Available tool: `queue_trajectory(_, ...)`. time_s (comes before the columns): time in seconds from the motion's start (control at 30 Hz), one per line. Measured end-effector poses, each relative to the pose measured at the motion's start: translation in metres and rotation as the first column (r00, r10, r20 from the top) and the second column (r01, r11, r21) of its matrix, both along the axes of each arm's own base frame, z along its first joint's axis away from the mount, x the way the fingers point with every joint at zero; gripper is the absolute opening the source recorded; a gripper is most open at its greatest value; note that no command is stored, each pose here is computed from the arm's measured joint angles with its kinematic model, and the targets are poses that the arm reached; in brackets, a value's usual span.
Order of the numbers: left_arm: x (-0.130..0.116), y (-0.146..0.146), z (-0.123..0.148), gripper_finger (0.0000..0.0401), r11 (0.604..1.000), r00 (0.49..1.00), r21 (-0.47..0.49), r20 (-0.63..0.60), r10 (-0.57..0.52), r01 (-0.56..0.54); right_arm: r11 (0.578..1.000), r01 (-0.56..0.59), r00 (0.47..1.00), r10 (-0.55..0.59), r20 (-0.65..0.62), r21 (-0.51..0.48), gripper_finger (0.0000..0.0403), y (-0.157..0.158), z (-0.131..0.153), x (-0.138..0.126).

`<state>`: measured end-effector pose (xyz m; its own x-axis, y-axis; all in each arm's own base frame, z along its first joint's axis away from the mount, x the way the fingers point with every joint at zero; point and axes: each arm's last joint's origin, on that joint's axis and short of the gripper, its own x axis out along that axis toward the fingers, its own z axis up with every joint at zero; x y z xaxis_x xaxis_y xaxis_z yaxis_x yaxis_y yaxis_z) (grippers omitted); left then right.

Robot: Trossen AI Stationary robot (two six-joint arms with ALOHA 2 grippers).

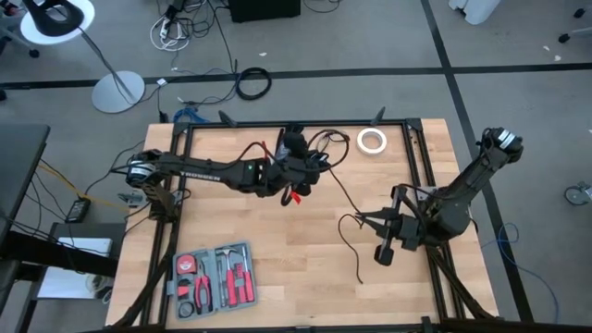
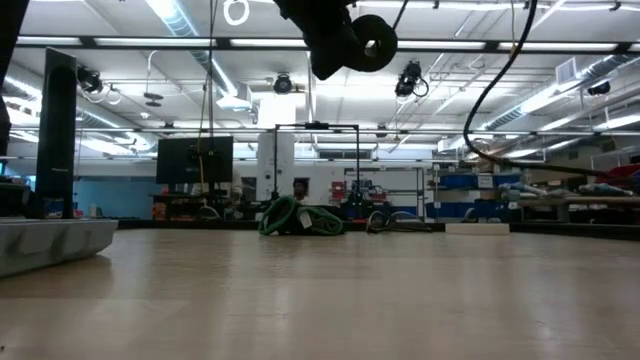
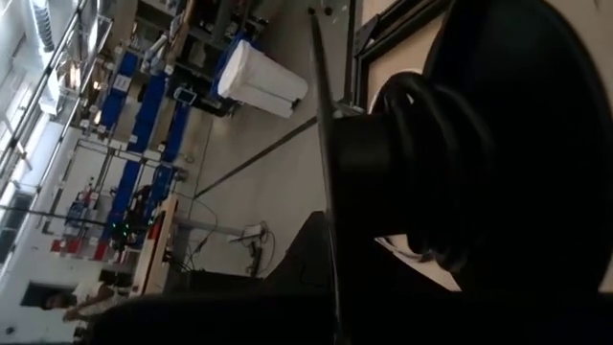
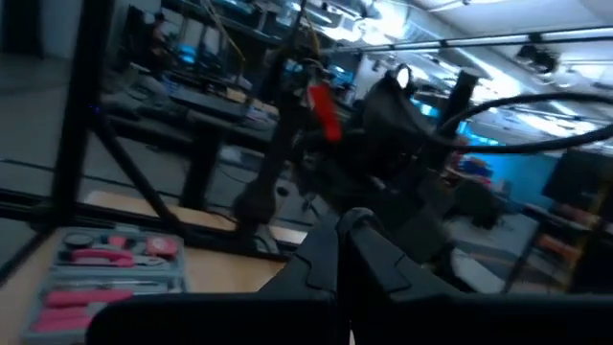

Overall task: Coil cords
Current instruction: Coil the black wire into a spool

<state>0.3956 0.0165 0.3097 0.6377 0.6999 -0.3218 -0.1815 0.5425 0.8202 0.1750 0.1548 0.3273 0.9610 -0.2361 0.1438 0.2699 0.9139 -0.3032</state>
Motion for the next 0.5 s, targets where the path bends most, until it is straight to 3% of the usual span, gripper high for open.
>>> queue_trajectory(0.17,0.000,-0.005,0.000,0.0000,1.000,1.000,0.029,-0.017,0.005,-0.005,0.991,0.129,0.991,-0.130,-0.044,-0.025,0.0002,0.004,0.014,0.003)
queue_trajectory(0.5,0.002,-0.015,0.005,0.0000,1.000,0.997,0.006,0.074,-0.011,0.011,1.000,-0.005,1.000,0.005,-0.026,-0.027,0.0002,0.008,0.002,0.034)
